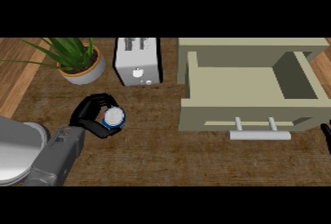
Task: Pick up the can, place it into the drawer and close the drawer
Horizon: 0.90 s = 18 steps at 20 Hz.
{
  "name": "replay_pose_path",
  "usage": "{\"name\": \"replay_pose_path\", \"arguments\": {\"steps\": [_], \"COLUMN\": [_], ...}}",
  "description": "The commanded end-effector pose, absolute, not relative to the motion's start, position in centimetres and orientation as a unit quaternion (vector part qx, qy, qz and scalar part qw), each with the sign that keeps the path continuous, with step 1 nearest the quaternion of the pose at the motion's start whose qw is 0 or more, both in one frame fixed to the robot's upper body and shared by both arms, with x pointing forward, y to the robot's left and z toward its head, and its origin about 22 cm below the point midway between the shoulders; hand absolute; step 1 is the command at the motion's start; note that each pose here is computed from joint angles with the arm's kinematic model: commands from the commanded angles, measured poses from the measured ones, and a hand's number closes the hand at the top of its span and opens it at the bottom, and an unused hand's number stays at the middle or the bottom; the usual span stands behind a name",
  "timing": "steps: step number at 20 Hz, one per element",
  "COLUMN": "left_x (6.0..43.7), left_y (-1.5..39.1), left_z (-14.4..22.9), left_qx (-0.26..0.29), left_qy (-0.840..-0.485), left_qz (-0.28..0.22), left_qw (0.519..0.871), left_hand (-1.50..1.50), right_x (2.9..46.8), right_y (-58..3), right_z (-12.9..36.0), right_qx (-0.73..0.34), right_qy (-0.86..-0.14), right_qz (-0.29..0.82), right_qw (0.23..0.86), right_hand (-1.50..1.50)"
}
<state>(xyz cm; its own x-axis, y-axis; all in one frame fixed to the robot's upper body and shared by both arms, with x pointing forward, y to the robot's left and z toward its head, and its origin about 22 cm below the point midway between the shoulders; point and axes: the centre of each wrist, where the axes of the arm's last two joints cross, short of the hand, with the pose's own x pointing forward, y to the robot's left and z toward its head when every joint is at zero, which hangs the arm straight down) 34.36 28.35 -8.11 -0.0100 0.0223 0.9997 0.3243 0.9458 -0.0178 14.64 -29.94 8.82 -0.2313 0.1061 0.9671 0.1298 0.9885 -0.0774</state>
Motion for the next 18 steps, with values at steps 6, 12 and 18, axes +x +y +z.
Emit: {"name": "replay_pose_path", "arguments": {"steps": [6,12,18], "left_x": [33.3,32.7,34.7], "left_y": [27.8,23.8,19.6], "left_z": [-7.9,-3.9,3.8], "left_qx": [0.005,-0.02,-0.012], "left_qy": [-0.74,-0.742,-0.773], "left_qz": [0.052,0.017,-0.009], "left_qw": [0.671,0.67,0.635], "left_hand": [1.5,1.5,1.5], "right_x": [15.1,14.1,13.3], "right_y": [-30.8,-31.4,-30.4], "right_z": [8.7,10.0,10.1], "right_qx": [-0.083,-0.087,-0.094], "right_qy": [-0.785,-0.787,-0.788], "right_qz": [-0.026,-0.019,-0.02], "right_qw": [0.614,0.611,0.608], "right_hand": [-1.5,-1.5,-1.5]}}
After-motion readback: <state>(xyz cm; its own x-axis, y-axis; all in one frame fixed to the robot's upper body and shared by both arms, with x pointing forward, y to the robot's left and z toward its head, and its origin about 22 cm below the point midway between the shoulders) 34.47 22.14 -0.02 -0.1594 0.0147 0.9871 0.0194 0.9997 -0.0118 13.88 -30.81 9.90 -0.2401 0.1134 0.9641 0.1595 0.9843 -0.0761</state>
